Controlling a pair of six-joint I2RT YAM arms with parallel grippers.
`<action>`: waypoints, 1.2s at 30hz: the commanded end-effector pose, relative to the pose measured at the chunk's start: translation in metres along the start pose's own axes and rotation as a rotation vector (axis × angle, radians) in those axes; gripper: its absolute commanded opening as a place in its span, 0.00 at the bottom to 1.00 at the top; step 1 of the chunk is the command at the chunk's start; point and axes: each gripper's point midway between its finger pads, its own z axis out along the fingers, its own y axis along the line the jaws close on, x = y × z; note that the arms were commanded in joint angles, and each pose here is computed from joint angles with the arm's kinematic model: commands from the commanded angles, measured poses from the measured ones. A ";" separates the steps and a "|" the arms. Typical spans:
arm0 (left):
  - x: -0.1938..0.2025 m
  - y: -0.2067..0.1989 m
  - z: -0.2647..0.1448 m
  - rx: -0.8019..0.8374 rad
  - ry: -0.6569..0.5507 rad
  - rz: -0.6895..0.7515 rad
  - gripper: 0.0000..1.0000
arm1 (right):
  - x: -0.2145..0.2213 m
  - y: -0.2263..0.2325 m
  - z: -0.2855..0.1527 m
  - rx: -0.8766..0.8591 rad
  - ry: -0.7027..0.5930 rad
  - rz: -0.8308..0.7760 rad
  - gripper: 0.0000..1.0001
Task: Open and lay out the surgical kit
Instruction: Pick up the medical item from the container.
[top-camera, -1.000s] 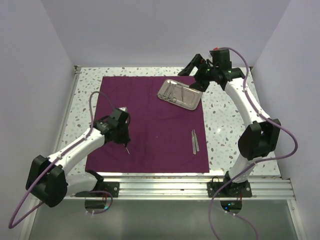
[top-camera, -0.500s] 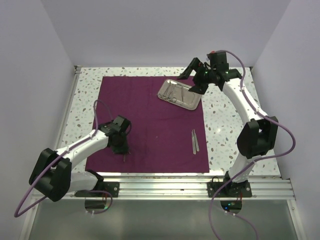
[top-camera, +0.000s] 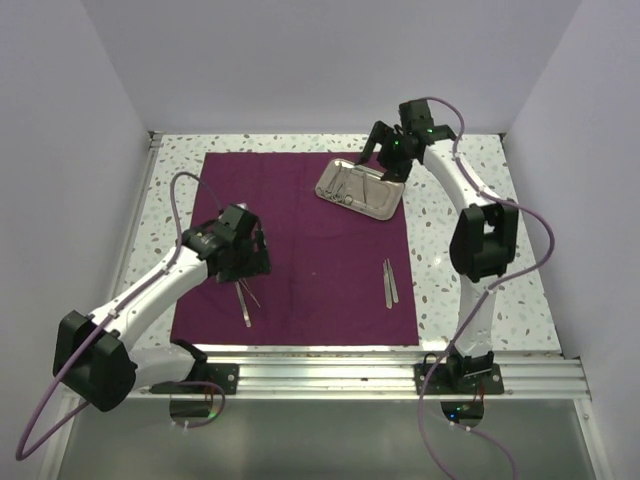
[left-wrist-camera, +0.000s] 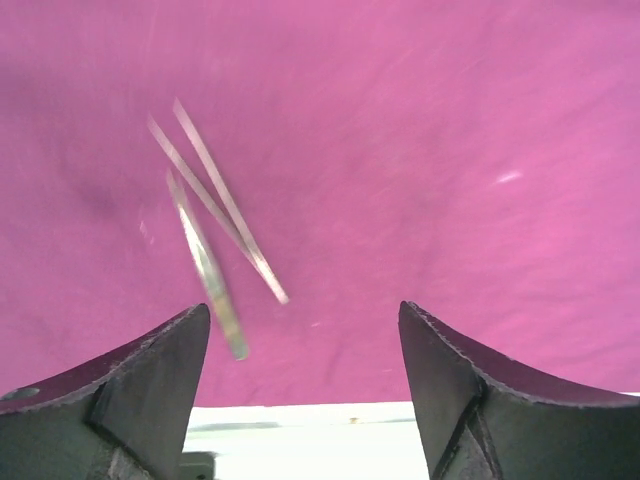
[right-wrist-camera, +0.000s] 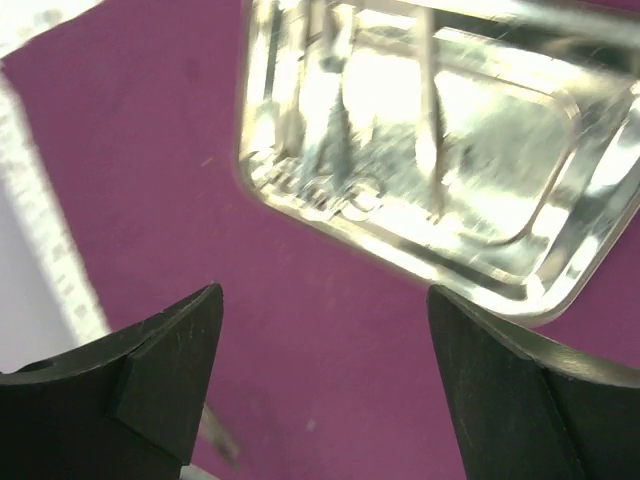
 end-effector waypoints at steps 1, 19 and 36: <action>-0.025 -0.008 -0.029 0.024 -0.087 0.018 0.80 | -0.011 -0.028 0.036 0.137 -0.002 -0.082 0.85; -0.032 -0.008 -0.034 0.016 -0.095 0.088 0.80 | 0.010 -0.042 0.088 0.451 -0.028 -0.327 0.55; -0.036 0.001 -0.031 -0.003 -0.091 0.126 0.80 | 0.036 -0.074 0.118 0.529 0.036 -0.304 0.44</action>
